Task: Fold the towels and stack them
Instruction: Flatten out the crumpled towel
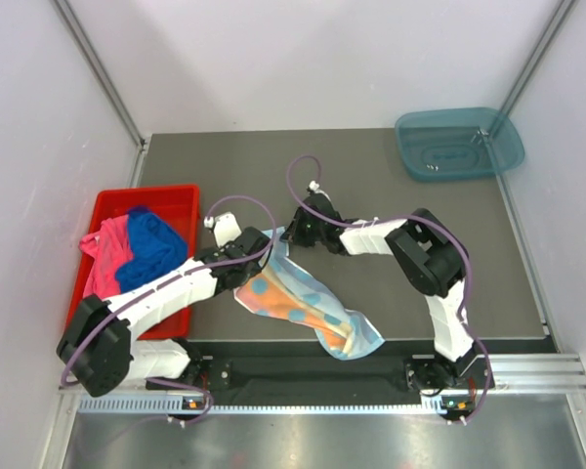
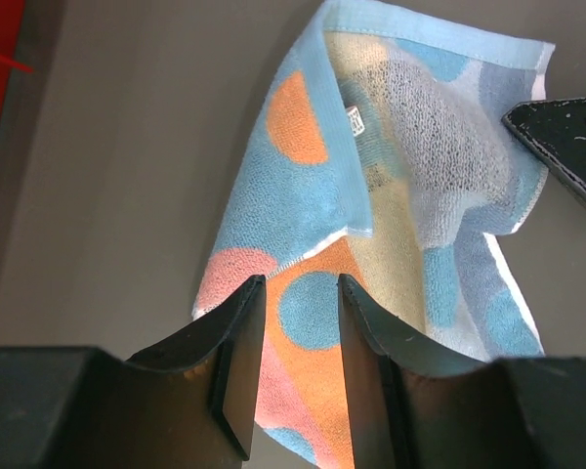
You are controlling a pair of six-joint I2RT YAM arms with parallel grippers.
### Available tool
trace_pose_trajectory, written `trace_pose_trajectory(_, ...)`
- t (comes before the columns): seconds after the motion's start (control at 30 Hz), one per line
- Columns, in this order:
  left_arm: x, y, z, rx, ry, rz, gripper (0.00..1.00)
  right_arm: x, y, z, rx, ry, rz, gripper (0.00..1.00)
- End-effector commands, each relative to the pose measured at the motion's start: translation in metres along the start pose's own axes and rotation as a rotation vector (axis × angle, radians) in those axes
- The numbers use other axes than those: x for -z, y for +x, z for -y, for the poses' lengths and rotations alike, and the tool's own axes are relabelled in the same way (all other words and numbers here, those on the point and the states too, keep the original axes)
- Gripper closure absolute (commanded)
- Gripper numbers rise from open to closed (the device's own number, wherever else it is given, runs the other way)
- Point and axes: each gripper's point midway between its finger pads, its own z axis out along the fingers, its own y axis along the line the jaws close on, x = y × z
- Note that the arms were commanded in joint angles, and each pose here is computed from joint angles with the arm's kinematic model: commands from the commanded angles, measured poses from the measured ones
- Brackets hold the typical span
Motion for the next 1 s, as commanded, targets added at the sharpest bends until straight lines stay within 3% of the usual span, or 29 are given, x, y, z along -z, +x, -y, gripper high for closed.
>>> trace_pose_trajectory(0.0,0.001,-0.011,0.016,0.002,0.054,0.02,0.59,0.001,-0.032,-0.004,-0.018,0.0,0.093,0.98)
trace_pose_trajectory(0.27,-0.006,-0.013,0.056,-0.093,0.165,-0.013,0.54,0.065,-0.112,0.054,0.099,0.28,0.351,1.0)
trace_pose_trajectory(0.37,-0.012,-0.014,0.082,-0.146,0.214,-0.044,0.48,0.086,-0.13,0.072,0.16,0.374,0.386,1.0)
trace_pose_trajectory(0.6,-0.029,-0.016,0.142,-0.296,0.291,-0.116,0.44,0.107,-0.146,0.11,0.221,0.538,0.423,1.0)
trace_pose_trajectory(0.87,-0.052,-0.013,0.158,-0.393,0.254,-0.122,0.43,0.107,-0.146,0.136,0.211,0.564,0.39,0.97)
trace_pose_trajectory(0.97,-0.058,-0.009,0.157,-0.405,0.235,-0.119,0.39,0.105,-0.143,0.139,0.19,0.53,0.384,0.97)
